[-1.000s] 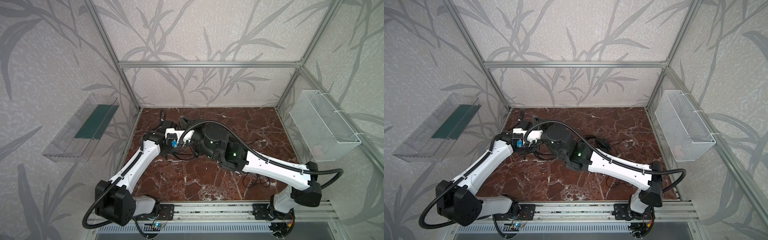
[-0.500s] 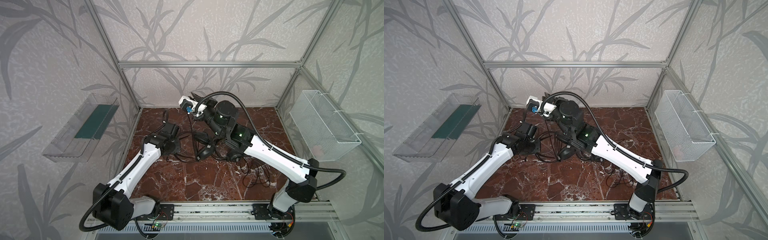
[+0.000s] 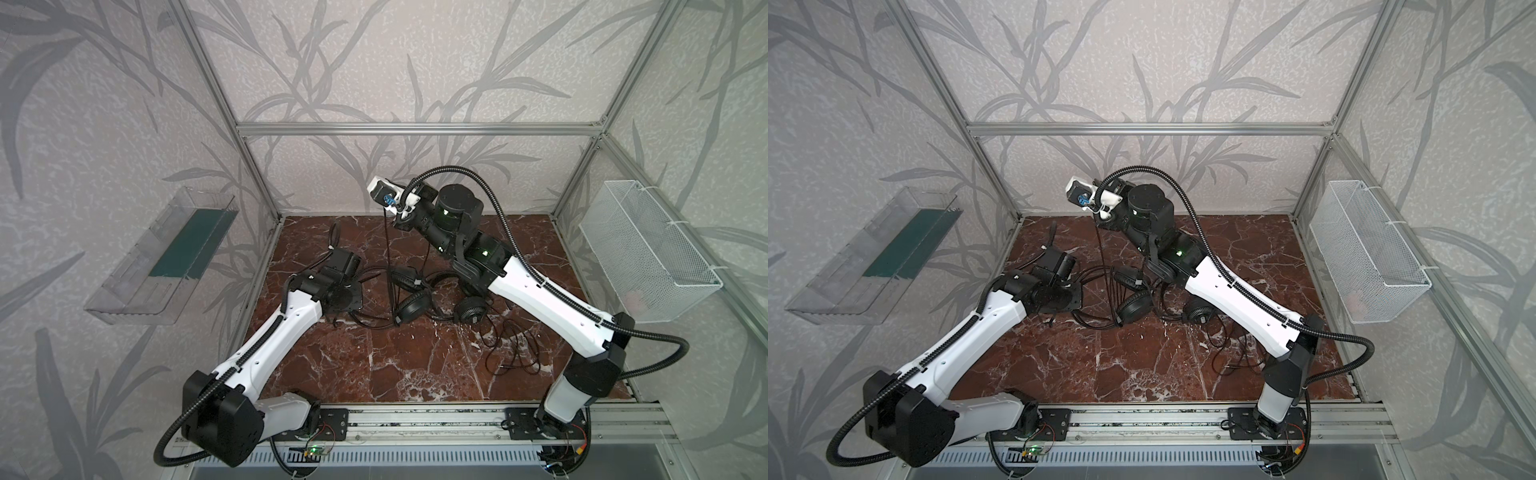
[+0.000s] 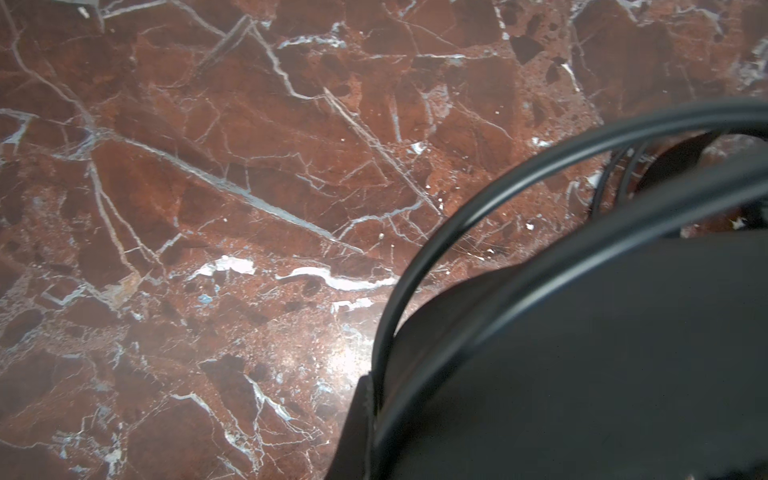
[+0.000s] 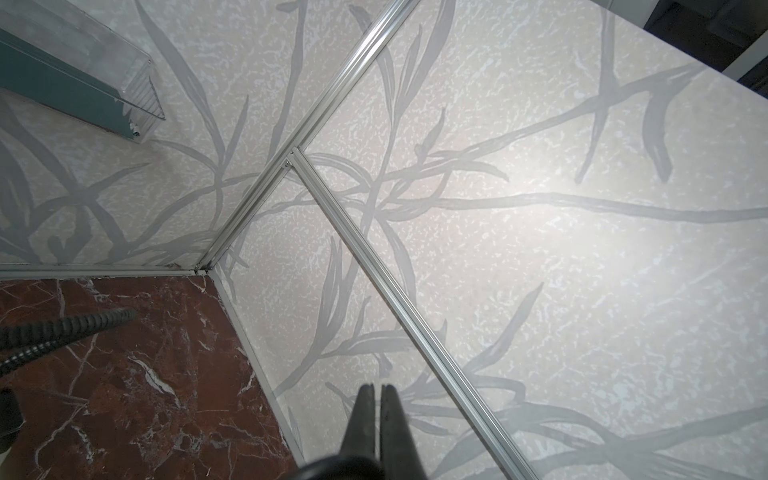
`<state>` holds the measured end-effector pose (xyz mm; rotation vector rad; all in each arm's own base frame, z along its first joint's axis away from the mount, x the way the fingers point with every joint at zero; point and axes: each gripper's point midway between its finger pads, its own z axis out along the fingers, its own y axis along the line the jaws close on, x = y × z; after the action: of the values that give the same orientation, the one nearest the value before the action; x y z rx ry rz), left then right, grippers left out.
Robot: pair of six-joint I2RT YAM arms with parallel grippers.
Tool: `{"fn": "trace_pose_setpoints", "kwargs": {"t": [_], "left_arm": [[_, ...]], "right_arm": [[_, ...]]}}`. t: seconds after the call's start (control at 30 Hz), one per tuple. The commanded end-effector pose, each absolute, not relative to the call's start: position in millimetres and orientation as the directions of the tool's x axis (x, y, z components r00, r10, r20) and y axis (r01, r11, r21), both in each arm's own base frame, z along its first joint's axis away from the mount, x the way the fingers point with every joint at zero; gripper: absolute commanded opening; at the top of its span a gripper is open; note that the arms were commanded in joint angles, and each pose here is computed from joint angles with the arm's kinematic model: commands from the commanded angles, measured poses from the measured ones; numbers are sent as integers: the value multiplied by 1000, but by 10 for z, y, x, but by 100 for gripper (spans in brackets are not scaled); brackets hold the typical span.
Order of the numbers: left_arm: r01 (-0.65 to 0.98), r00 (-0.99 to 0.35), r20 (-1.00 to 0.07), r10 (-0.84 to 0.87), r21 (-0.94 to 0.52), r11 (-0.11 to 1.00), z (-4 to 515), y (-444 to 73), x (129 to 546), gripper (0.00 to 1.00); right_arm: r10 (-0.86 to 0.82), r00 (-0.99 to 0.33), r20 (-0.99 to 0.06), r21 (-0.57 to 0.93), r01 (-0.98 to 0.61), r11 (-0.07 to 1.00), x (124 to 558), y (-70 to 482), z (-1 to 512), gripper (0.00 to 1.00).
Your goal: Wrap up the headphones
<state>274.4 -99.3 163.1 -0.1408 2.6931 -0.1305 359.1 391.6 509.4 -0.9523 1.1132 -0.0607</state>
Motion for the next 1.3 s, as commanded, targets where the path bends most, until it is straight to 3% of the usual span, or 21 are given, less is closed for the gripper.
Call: {"fn": "trace_pose_setpoints", "kwargs": {"t": [0.0,0.23,0.4,0.47,0.53,0.7,1.07,1.27], "left_arm": [[-3,-886,-458,-67,-139,990,1747,-1120,2662,0],[88,-855,-518,-25,-192,978,2009,-1282,2478,0],[156,-837,-547,24,-195,968,2143,-1356,2314,0],[173,-839,-543,48,-181,968,2121,-1351,2252,0],[180,-842,-535,64,-167,969,2084,-1337,2197,0],[177,-836,-544,64,-159,971,2099,-1268,2071,0],[182,-809,-587,24,-212,960,2409,-1190,1917,0],[178,-758,-650,-54,-286,942,2798,-1198,1919,0]], "right_arm": [[-453,488,-746,-652,-398,645,3710,3901,5276,0],[-506,413,-757,-653,-454,607,4047,3993,4929,0],[-565,403,-720,-693,-396,602,4291,3930,4803,0],[-558,414,-719,-692,-356,628,4380,3853,4872,8],[-541,408,-735,-673,-345,655,4470,3765,4921,10],[-522,369,-769,-637,-381,670,4713,3681,4744,0],[-515,250,-820,-568,-462,681,4942,3685,4089,0],[-416,169,-894,-425,-619,661,4805,3717,3682,0]]}}
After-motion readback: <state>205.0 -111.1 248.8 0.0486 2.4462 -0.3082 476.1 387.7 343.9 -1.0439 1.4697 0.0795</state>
